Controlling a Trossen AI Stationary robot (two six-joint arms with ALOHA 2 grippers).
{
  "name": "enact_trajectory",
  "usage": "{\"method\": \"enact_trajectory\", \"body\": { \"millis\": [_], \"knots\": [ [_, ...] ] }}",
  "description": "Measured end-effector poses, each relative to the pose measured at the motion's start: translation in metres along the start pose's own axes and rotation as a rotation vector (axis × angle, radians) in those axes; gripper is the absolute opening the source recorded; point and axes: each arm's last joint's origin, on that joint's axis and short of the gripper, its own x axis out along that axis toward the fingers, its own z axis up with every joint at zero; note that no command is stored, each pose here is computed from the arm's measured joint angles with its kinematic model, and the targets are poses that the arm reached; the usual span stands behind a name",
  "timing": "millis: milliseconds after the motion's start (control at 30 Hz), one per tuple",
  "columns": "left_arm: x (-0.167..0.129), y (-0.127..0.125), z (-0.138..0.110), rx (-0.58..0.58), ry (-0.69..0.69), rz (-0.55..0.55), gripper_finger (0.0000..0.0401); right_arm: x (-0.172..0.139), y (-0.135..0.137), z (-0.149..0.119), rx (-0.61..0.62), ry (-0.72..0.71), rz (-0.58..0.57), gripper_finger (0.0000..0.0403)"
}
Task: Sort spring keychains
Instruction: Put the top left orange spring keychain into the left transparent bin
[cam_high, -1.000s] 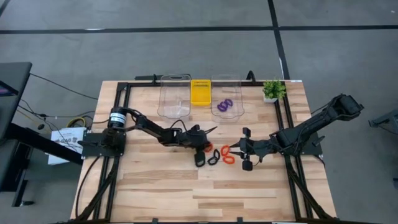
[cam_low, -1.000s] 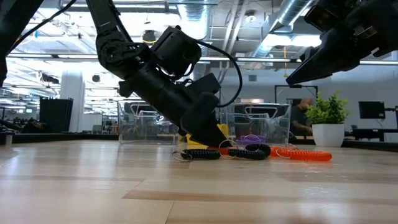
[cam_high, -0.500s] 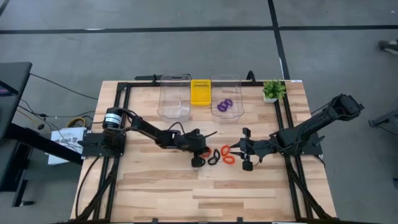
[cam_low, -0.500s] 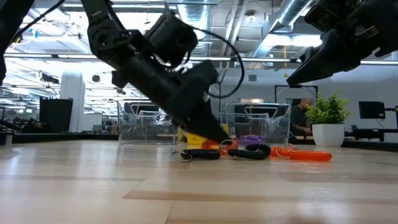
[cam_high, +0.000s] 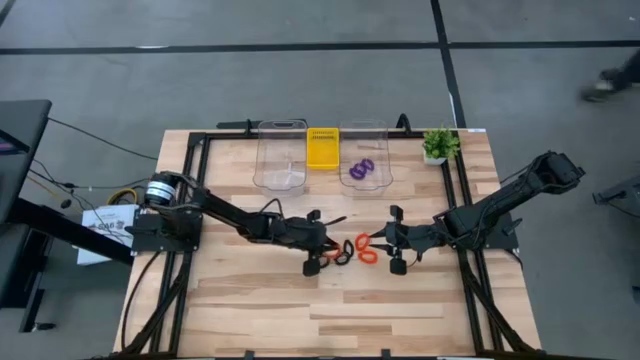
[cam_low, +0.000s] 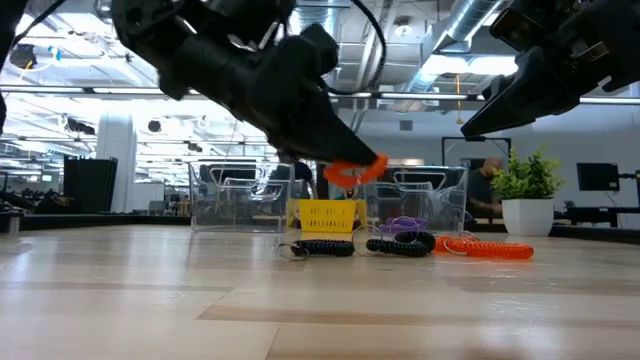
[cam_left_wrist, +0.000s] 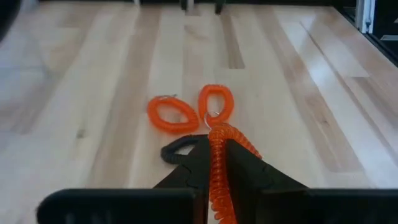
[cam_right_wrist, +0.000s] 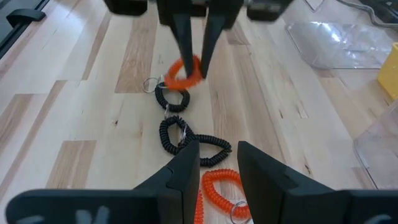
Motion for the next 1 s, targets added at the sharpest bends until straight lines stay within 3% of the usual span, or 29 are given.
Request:
{"method": "enact_trajectory", "body": {
  "millis": [267, 567, 1000],
  "knots": [
    [-0.052, 0.007, 0.007, -0.014, -0.08, 0.112, 0.0035, 0.0, 0.0, 0.0, 0.0, -0.001, 0.0, 0.0099],
    [-0.107, 0.019, -0.008, -0.084, -0.164, 0.33, 0.0037, 0.0, 0.0, 0.001, 0.002, -0.01, -0.009, 0.0099],
    [-0.131, 0.036, -0.024, -0.169, -0.262, 0.667, 0.004, 0.0, 0.0, 0.002, -0.002, -0.02, -0.008, 0.0099]
  ]
}}
